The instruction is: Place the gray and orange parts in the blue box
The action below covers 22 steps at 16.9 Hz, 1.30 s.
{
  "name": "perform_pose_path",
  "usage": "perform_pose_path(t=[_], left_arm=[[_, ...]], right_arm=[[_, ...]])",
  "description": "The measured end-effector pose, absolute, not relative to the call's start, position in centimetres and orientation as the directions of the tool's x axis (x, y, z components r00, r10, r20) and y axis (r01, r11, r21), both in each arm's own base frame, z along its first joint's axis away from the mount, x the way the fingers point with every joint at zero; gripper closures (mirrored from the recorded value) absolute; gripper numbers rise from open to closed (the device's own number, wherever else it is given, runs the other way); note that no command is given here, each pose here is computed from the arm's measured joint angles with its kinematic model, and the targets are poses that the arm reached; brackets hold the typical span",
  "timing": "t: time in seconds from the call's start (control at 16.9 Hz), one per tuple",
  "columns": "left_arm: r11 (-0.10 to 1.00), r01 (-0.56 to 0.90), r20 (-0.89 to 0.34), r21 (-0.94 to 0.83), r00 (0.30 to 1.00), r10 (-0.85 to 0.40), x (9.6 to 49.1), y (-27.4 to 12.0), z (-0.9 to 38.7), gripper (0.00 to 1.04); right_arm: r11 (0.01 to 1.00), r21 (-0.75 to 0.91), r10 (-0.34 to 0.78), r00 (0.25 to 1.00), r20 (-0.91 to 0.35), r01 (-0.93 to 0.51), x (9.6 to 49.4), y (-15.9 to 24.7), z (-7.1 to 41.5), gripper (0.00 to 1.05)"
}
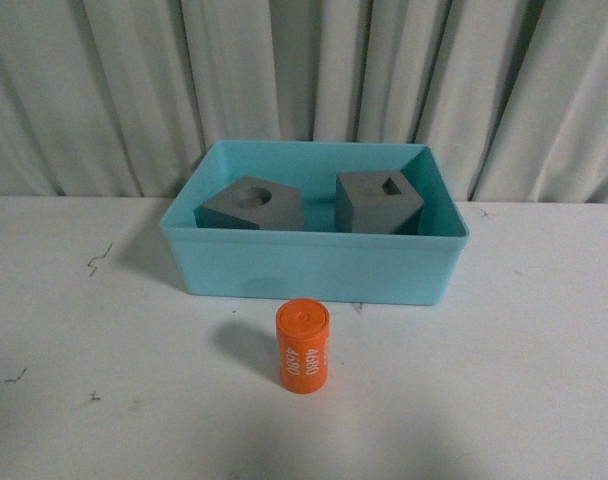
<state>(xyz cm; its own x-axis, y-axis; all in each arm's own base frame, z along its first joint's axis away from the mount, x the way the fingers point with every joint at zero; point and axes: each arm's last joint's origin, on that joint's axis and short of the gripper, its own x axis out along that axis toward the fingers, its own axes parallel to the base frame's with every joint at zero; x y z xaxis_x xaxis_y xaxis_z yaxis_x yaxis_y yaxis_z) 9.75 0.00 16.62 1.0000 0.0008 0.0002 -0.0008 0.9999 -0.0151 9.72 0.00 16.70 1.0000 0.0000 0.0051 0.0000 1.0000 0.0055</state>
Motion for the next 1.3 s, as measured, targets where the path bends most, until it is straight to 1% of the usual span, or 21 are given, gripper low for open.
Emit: perform_pose_path(t=[0.12,0.18,0.3,0.41,0.47,0.59,0.65,0.71,0.77,0.83,0.89,0.94,1.0,1.06,1.12,1.18,1.24,1.3], left_arm=[[1.0,0.0,0.0,-0.015,1.0,0.0,9.7,0.0,16.6,1.03],[1.0,0.0,0.0,-0.015,1.0,0.0,9.7,0.0,16.6,0.95],[1.0,0.0,0.0,-0.015,1.0,0.0,9.7,0.0,16.6,0.77],[1.0,0.0,0.0,-0.015,1.0,0.0,9.7,0.0,16.6,0.51],[1.0,0.0,0.0,-0.015,1.0,0.0,9.7,0.0,16.6,0.4],[1.0,0.0,0.0,-0.015,1.0,0.0,9.7,0.0,16.6,0.24],[1.0,0.0,0.0,-0.015,1.0,0.0,9.7,0.0,16.6,0.12],[1.0,0.0,0.0,-0.014,1.0,0.0,9.7,0.0,16.6,0.05],[1.0,0.0,0.0,-0.014,1.0,0.0,9.7,0.0,16.6,0.08],[1.0,0.0,0.0,-0.014,1.0,0.0,9.7,0.0,16.6,0.07],[1.0,0.0,0.0,-0.014,1.0,0.0,9.7,0.0,16.6,0.07],[1.0,0.0,0.0,-0.014,1.0,0.0,9.7,0.0,16.6,0.07],[1.0,0.0,0.0,-0.014,1.0,0.0,9.7,0.0,16.6,0.07],[1.0,0.0,0.0,-0.014,1.0,0.0,9.7,0.0,16.6,0.07],[1.0,0.0,0.0,-0.014,1.0,0.0,9.7,0.0,16.6,0.07],[1.0,0.0,0.0,-0.014,1.0,0.0,9.7,0.0,16.6,0.07],[1.0,0.0,0.0,-0.014,1.0,0.0,9.7,0.0,16.6,0.07],[1.0,0.0,0.0,-0.014,1.0,0.0,9.7,0.0,16.6,0.07]], right_arm=[[1.0,0.006,0.0,1.0,0.005,0.0,9.7,0.0,16.7,0.06],[1.0,0.006,0.0,1.0,0.005,0.0,9.7,0.0,16.7,0.06],[1.0,0.006,0.0,1.0,0.005,0.0,9.7,0.0,16.7,0.06],[1.0,0.006,0.0,1.0,0.005,0.0,9.7,0.0,16.7,0.06],[1.0,0.006,0.0,1.0,0.005,0.0,9.7,0.0,16.7,0.06],[1.0,0.006,0.0,1.0,0.005,0.0,9.7,0.0,16.7,0.06],[1.0,0.006,0.0,1.0,0.005,0.0,9.7,0.0,16.7,0.06],[1.0,0.006,0.0,1.0,0.005,0.0,9.7,0.0,16.7,0.06],[1.0,0.006,0.0,1.0,0.005,0.0,9.7,0.0,16.7,0.06],[1.0,0.006,0.0,1.0,0.005,0.0,9.7,0.0,16.7,0.06],[1.0,0.017,-0.016,0.998,-0.058,0.017,9.7,0.0,16.5,0.06],[0.996,0.059,-0.049,0.973,-0.226,0.064,9.7,-0.2,16.5,0.06],[0.989,0.09,-0.078,0.929,-0.363,0.119,10.4,-0.6,16.8,0.06],[0.979,0.128,-0.101,0.92,-0.378,0.16,12.9,-2.7,18.6,0.06],[0.992,0.093,-0.054,0.951,-0.305,0.086,15.3,-4.1,20.8,0.06],[0.998,0.056,0.009,0.961,-0.277,0.007,17.0,-4.6,21.8,0.06],[0.99,0.023,0.137,0.941,-0.31,-0.137,18.9,-4.5,22.1,0.06],[0.954,0.036,0.286,0.875,-0.391,-0.296,20.2,-3.7,21.2,0.06]])
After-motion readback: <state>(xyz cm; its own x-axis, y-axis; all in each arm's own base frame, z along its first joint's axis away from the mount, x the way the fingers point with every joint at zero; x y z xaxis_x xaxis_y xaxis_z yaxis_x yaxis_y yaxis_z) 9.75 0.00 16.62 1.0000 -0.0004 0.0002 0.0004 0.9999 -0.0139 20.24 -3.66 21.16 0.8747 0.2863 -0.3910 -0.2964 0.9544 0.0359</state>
